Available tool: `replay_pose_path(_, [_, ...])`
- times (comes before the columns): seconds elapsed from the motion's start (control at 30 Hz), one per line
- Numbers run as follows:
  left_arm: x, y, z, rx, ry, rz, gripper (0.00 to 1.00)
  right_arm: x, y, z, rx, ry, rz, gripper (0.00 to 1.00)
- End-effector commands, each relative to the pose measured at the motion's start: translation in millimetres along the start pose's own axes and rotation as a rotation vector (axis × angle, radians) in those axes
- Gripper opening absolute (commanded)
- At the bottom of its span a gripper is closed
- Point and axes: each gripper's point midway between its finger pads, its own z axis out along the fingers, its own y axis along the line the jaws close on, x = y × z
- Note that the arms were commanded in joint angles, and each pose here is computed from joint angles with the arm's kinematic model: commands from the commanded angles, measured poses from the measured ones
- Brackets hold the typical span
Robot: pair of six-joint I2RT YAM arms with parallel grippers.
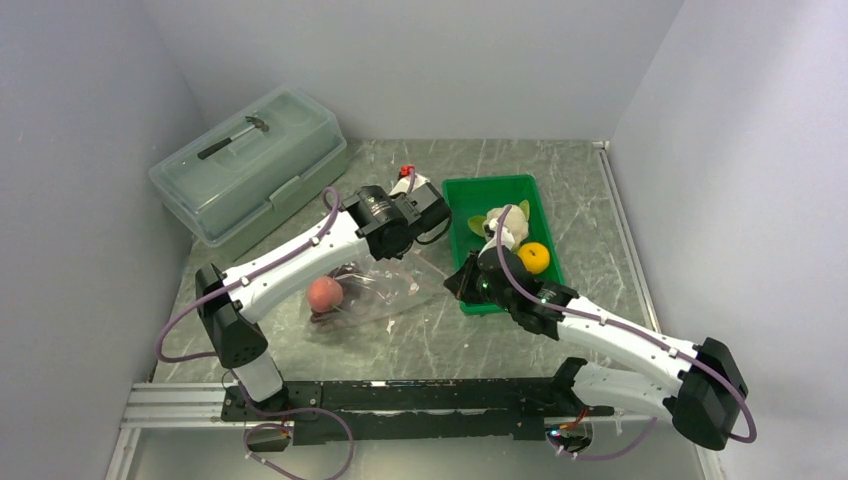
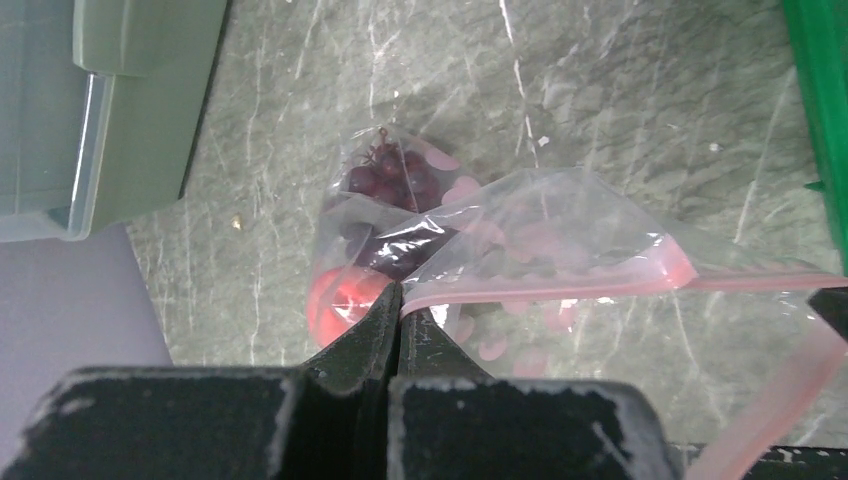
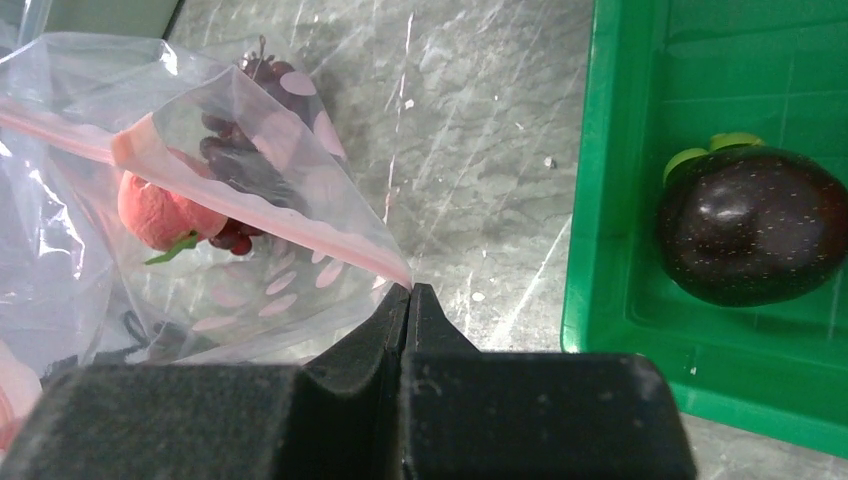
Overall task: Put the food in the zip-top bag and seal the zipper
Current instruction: Adjust the zipper food storage bag at the center of the board.
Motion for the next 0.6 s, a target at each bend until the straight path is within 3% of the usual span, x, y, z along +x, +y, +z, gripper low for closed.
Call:
replay_pose_path(0.0, [-13, 14, -13, -0.006, -0.048, -0.038, 0.0, 19, -20, 4, 0.038, 0.047, 0.005, 0.0])
replay_pose_path(0.37, [-7, -4, -27, 0.05, -0.082, 0.041, 0.0, 0, 0, -14, -0.024, 0.013, -0.02, 0.0])
replay_pose_path(0.57, [-3, -4, -32, 0.024, -0.098, 0.06, 0.0, -22, 15, -34, -0.052, -0.027, -0.054, 0.33])
